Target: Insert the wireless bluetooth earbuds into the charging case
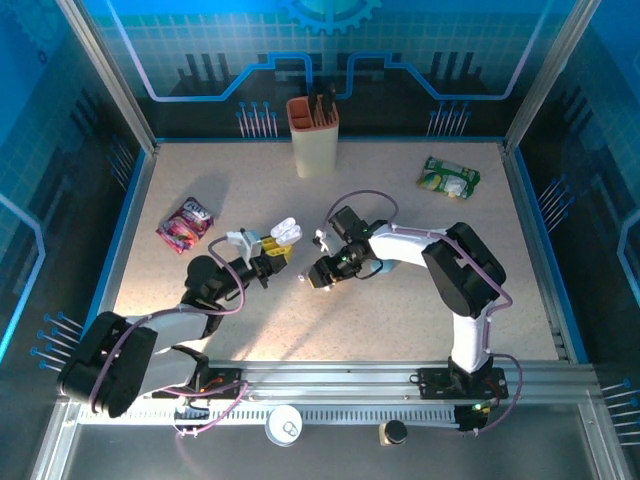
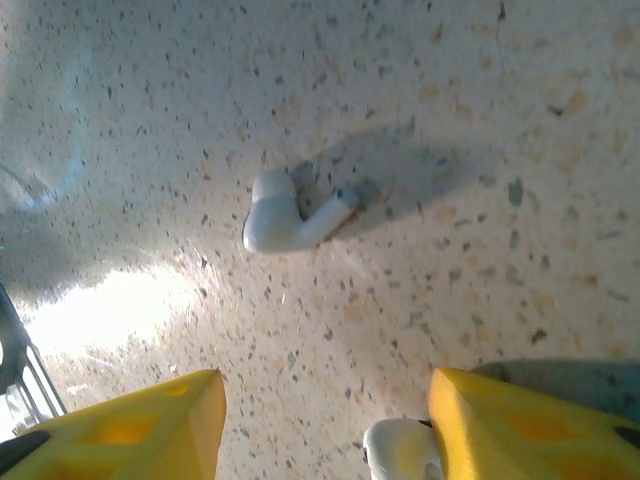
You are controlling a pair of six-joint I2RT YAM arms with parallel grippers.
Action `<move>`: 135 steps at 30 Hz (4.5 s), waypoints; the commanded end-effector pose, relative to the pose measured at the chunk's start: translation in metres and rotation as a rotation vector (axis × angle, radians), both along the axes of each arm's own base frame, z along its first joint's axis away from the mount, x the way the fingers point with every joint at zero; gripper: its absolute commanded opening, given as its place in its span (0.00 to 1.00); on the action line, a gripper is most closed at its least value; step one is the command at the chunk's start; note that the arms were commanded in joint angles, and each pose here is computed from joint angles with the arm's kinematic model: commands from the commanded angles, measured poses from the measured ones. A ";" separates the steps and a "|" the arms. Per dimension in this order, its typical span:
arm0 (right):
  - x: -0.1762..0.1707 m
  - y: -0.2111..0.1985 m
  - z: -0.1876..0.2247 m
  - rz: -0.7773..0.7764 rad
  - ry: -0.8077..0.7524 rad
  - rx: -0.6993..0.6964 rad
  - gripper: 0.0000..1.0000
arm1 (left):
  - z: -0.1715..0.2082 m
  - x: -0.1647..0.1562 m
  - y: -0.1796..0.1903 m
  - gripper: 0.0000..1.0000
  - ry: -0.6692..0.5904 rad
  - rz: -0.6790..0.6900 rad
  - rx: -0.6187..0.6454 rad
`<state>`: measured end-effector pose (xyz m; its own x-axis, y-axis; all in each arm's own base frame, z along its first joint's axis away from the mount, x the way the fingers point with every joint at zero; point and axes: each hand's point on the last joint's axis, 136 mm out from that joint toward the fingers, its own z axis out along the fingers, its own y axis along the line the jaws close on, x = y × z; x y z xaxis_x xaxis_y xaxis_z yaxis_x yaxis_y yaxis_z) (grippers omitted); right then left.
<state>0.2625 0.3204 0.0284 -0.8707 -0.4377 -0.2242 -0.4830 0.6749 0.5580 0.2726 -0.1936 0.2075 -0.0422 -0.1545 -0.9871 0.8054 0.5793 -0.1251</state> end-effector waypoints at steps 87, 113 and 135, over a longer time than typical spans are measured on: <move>-0.047 -0.043 0.220 0.356 -0.958 0.285 0.18 | 0.004 -0.063 -0.086 0.15 0.092 -0.542 0.214; -0.048 -0.058 0.222 0.295 -0.940 0.360 0.49 | 0.006 -0.055 -0.087 0.14 0.075 -0.512 0.206; 0.052 -0.047 0.097 -0.294 -0.312 0.200 0.54 | 0.052 -0.070 -0.069 0.14 -0.081 -0.476 0.095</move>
